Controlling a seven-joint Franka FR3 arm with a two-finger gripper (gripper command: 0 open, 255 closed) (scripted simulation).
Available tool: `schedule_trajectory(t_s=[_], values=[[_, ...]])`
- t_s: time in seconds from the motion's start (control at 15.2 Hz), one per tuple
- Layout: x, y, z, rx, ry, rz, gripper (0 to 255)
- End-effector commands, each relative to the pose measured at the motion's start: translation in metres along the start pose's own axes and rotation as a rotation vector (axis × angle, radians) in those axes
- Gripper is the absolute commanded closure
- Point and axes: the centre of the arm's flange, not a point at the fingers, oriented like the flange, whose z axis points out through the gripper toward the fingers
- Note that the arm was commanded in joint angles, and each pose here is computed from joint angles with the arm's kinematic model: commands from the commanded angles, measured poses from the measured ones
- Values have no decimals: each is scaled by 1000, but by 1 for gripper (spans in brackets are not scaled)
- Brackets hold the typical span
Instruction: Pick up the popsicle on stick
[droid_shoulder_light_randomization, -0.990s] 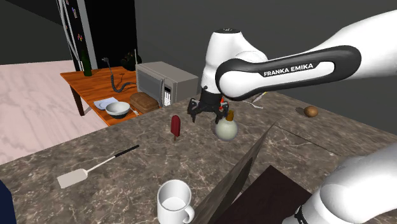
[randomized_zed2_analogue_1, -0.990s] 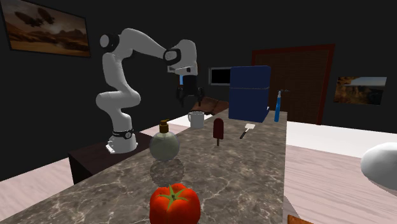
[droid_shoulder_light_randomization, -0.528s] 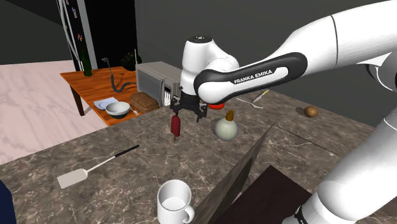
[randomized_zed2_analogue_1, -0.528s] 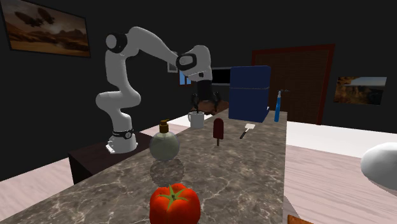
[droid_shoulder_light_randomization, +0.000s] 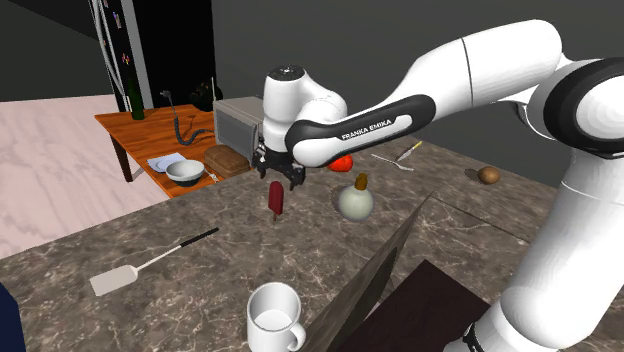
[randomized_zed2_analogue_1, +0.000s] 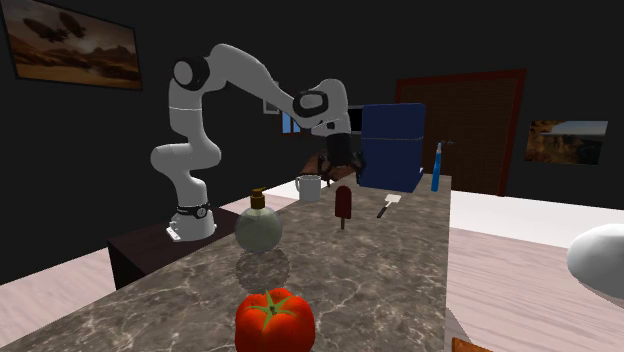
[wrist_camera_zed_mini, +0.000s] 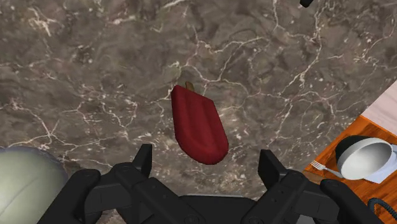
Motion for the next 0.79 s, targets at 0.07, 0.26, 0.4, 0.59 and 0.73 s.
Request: schedule_trajectory(t_s=[0.07,0.26,0.4,0.59,0.73], values=[[-4,2,15,1,1,2,0],[-8,4,28,1,1,2,0],[-8,3,28,1,1,2,255],[-8,3,28,1,1,2,255],[-8,3,28,1,1,2,255]])
